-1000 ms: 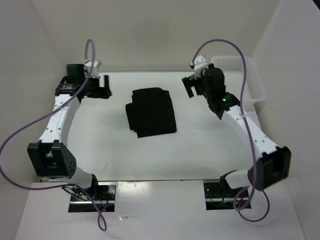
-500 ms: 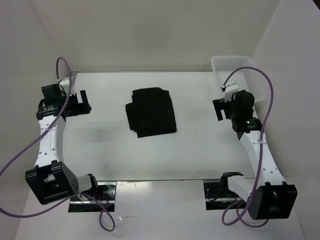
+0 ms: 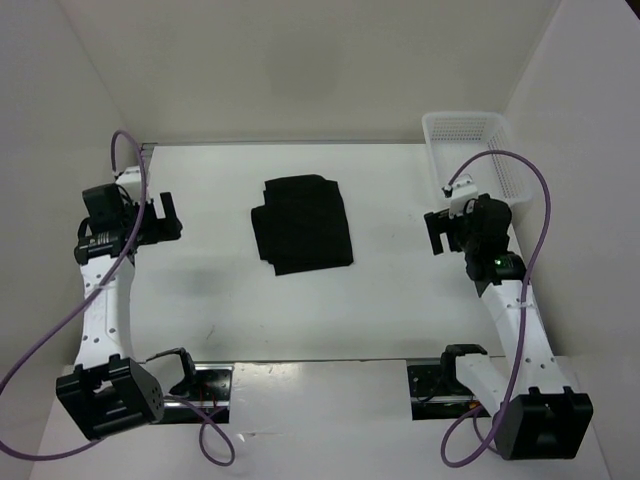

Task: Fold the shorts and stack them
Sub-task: Fold the shorts

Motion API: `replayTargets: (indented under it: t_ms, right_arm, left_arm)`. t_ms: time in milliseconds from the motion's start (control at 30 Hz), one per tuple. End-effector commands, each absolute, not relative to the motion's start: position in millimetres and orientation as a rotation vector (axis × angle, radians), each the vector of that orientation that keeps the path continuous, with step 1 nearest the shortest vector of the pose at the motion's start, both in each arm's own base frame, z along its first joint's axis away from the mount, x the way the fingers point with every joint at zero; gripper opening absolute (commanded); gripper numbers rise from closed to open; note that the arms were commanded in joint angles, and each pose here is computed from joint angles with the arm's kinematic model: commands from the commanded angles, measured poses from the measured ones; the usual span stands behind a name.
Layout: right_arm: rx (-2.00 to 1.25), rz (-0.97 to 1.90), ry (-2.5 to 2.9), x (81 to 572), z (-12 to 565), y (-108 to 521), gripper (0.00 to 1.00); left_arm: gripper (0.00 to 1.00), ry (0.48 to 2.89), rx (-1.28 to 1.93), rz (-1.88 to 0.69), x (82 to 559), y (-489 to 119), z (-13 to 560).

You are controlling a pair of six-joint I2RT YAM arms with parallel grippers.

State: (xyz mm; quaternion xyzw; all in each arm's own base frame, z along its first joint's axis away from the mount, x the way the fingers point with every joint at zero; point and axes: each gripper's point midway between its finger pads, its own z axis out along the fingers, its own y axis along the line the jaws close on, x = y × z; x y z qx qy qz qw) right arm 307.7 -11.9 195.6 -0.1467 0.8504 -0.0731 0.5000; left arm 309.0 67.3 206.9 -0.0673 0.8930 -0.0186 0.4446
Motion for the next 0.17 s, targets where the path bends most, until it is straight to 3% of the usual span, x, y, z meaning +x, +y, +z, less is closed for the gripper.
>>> replayTargets:
  t_ms: [0, 133]
  right_arm:
    - [-0.348, -0.149, 2.014, 306.5, 203.3, -8.0, 1.0]
    - [-0.364, -0.144, 2.009, 302.8, 198.2, -6.4, 1.0]
  left_arm:
    - [0.99, 2.16, -0.157, -0.011, 309.2, 70.2, 216.4]
    - [0.99, 2.151, -0.162, 0.005, 305.3, 71.1, 220.4]
